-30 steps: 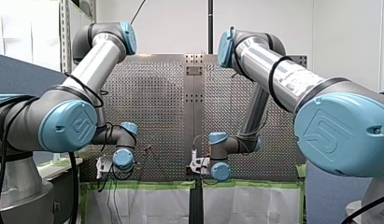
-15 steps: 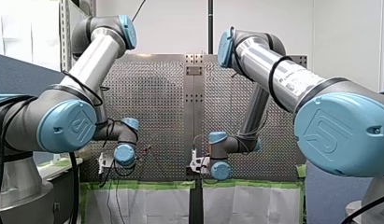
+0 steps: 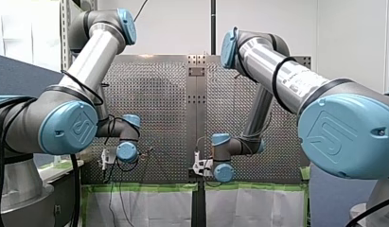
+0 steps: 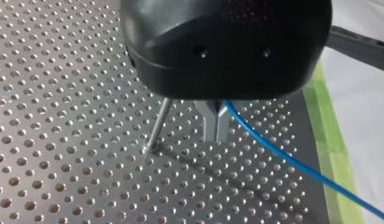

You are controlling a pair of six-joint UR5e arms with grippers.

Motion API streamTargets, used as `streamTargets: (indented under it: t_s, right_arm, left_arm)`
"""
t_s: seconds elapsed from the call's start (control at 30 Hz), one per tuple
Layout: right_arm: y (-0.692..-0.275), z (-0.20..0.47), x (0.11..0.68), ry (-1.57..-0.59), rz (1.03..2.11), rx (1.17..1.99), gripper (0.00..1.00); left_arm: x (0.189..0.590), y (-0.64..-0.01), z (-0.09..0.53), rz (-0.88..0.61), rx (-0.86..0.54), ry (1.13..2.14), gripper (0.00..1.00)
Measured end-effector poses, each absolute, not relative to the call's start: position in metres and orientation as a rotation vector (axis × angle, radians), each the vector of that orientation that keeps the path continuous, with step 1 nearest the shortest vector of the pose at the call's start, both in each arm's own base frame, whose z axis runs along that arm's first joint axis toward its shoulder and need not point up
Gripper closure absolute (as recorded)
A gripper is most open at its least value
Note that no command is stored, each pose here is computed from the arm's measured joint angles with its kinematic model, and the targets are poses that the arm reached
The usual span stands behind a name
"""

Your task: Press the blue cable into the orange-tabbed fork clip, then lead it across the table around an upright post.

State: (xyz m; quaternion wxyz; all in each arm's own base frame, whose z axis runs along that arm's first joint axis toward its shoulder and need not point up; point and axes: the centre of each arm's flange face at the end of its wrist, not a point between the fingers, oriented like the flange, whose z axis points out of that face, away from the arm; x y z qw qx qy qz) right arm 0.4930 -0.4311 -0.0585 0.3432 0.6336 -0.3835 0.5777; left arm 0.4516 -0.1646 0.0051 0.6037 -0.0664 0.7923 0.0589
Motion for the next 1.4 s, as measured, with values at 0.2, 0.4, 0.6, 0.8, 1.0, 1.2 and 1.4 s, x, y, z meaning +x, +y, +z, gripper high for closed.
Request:
streamTargets:
  t_s: [0.2,0.4,0.6,0.8,1.0,1.2,1.4]
  right_arm:
    - [-0.432,-0.059,0.492,-0.998,1.499,1.643,1.00]
    - [-0.434,-0.059,0.491,-1.000,1.497,1.641,1.00]
    - [-0.434,-0.059,0.490,-0.999,1.495,1.641,1.00]
    - [-0.435,-0.059,0.490,-0.998,1.494,1.639,1.00]
    - [-0.437,-0.059,0.488,-1.002,1.488,1.640,1.00]
    - [-0.439,-0.060,0.485,-1.007,1.481,1.639,1.00]
    - [-0.440,-0.060,0.484,-1.008,1.480,1.637,1.00]
  left_arm:
    - [0.454,-0.163,0.005,0.140,-0.157,1.825,1.00]
    - [0.452,-0.161,-0.006,0.148,-0.157,1.845,1.00]
    - [0.458,-0.161,-0.010,0.148,-0.164,1.840,1.00]
    - [0.471,-0.159,-0.005,0.148,-0.171,1.831,1.00]
    - [0.489,-0.158,0.001,0.146,-0.175,1.832,1.00]
    - [0.502,-0.158,0.007,0.144,-0.173,1.846,1.00]
    - [0.507,-0.157,0.009,0.150,-0.171,1.875,1.00]
